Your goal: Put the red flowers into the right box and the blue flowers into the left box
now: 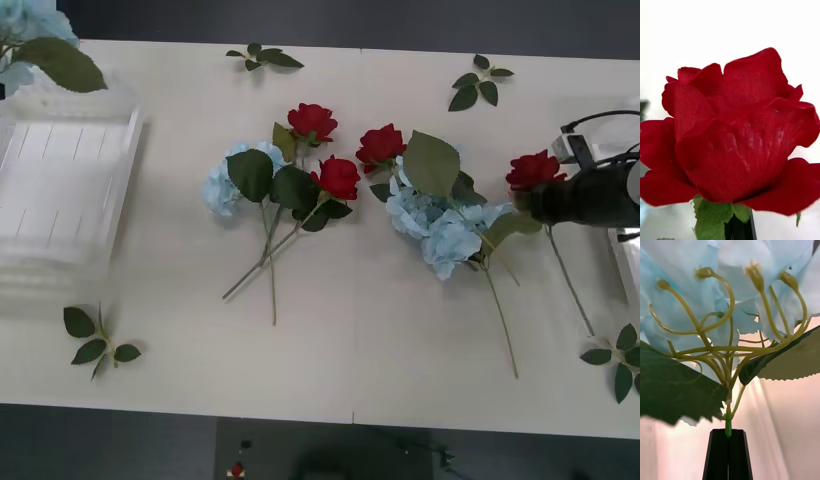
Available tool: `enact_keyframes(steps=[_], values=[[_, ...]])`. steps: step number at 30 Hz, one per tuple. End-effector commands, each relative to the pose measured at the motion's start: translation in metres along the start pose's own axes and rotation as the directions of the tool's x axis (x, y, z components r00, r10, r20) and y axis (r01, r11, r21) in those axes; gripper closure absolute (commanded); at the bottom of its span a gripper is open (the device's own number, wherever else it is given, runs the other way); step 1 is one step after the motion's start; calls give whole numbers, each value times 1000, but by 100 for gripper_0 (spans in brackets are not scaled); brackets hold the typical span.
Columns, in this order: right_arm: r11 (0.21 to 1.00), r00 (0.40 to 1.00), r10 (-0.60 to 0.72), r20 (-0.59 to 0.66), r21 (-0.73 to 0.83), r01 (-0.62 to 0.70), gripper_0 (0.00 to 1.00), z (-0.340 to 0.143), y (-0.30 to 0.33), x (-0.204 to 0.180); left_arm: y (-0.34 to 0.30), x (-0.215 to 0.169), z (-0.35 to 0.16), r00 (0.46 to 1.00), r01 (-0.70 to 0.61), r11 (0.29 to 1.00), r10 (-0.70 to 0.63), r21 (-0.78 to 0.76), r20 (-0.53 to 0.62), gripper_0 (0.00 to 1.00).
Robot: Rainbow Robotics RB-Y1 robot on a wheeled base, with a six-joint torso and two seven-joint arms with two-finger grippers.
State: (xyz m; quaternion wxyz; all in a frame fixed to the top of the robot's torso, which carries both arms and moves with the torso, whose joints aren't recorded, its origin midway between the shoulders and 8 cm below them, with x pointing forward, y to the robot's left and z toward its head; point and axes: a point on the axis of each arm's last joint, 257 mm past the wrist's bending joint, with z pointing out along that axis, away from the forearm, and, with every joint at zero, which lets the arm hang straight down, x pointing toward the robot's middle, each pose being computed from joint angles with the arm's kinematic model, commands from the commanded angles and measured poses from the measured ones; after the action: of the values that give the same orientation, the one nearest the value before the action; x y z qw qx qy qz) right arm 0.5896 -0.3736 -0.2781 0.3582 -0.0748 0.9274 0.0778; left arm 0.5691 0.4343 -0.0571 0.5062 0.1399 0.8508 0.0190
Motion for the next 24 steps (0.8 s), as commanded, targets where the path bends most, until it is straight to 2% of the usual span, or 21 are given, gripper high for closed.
enact_keyframes(steps=[1, 6, 7, 8, 9, 10, 11, 12, 18, 24], values=[[999, 999, 34, 40, -3, -34, 100, -54, -20, -44, 21, 8, -25, 1000, 3, 999, -3, -46, 3, 100], [999, 997, 44, 71, 0, -44, 100, -93, -37, -65, 37, 28, -32, 1000, 13, 997, -14, -75, -18, 100], [999, 995, 35, 89, 18, -37, 100, -105, -47, -73, 43, 32, -33, 999, 19, 996, -21, -84, -26, 98], [999, 995, 25, 99, 34, -29, 100, -113, -54, -78, 46, 34, -33, 999, 24, 996, -27, -89, -26, 92], [998, 994, 14, 110, 56, -20, 100, -121, -63, -82, 50, 34, -33, 999, 29, 995, -31, -94, -26, 62], [997, 993, 4, 120, 80, -13, 100, -130, -73, -87, 54, 35, -34, 999, 33, 995, -36, -99, -28, 26], [995, 992, -4, 130, 101, -9, 100, -137, -82, -91, 56, 35, -35, 999, 35, 994, -37, -102, -27, 11], [992, 990, -14, 142, 124, -4, 100, -145, -91, -95, 57, 34, -35, 999, 31, 994, -34, -103, -23, 0], [974, 978, -29, 206, 227, -19, 100, -170, -137, -110, 48, 29, -35, 1000, 15, 997, -16, -81, -14, 0], [933, 969, -112, 220, 360, 26, 100, -180, -179, -112, -25, 3, -34, 998, -56, 996, 56, 63, 2, 0]])
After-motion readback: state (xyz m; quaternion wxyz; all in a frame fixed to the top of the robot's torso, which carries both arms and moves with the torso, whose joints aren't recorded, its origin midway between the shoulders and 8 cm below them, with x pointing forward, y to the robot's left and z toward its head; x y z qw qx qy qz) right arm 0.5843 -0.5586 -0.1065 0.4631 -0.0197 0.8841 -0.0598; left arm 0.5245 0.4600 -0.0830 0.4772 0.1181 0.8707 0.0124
